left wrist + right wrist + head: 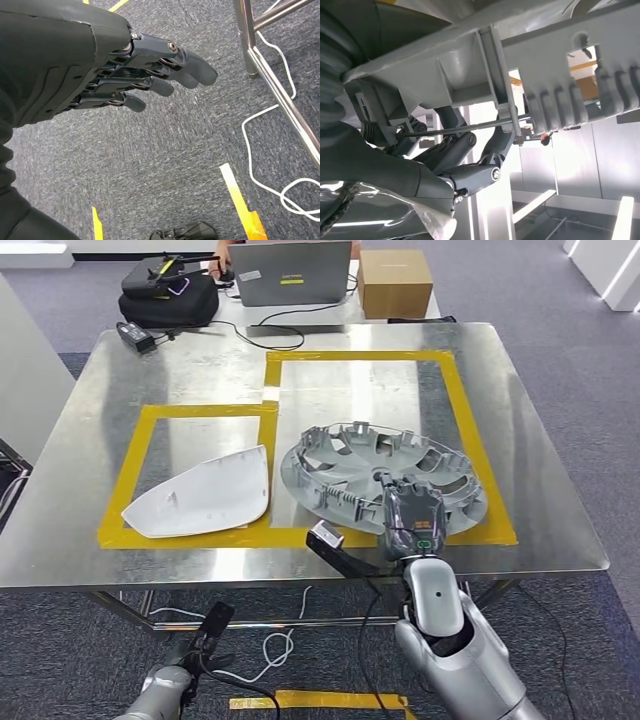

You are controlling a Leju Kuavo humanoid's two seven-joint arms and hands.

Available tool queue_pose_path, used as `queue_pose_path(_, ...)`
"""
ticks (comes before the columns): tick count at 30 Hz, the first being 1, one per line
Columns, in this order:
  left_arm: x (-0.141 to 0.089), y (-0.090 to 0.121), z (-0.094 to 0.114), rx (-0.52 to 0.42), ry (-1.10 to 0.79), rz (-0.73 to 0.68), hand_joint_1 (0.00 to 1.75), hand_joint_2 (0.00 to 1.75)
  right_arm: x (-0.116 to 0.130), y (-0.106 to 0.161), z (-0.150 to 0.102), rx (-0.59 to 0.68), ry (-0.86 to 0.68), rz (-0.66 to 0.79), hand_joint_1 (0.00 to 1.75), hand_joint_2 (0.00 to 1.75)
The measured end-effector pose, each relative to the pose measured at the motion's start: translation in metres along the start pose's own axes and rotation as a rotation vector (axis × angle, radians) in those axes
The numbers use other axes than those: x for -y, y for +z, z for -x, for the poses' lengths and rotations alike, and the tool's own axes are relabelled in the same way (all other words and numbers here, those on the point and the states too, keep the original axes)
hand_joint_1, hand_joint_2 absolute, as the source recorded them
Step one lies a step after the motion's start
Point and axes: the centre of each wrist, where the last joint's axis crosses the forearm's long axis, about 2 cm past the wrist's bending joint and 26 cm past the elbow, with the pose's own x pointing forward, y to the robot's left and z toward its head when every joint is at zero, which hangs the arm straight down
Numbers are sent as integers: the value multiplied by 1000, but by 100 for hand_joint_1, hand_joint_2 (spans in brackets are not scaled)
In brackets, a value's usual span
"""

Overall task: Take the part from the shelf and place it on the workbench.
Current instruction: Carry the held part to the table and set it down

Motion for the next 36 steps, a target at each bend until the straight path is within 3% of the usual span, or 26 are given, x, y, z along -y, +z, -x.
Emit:
queue_pose_path(16,-1,0,-4,-1,0,15,0,175,-3,-3,-8,32,-5,-1,175,175)
queue_pose_path(20,-1,0,-5,-2,6,17,0,175,-4,-3,-9,36,-5,-3,0,0)
queue_pose_path(24,-2,0,-5,-3,30,24,0,0,-6,-2,-12,41,-7,-14,0,0)
queue_pose_path(30,-2,-1,-3,-16,68,49,0,0,-12,-3,-11,46,-11,-46,0,0)
queue_pose_path(36,-1,-1,3,-27,89,59,0,0,-19,-5,-6,-29,2,-74,0,0)
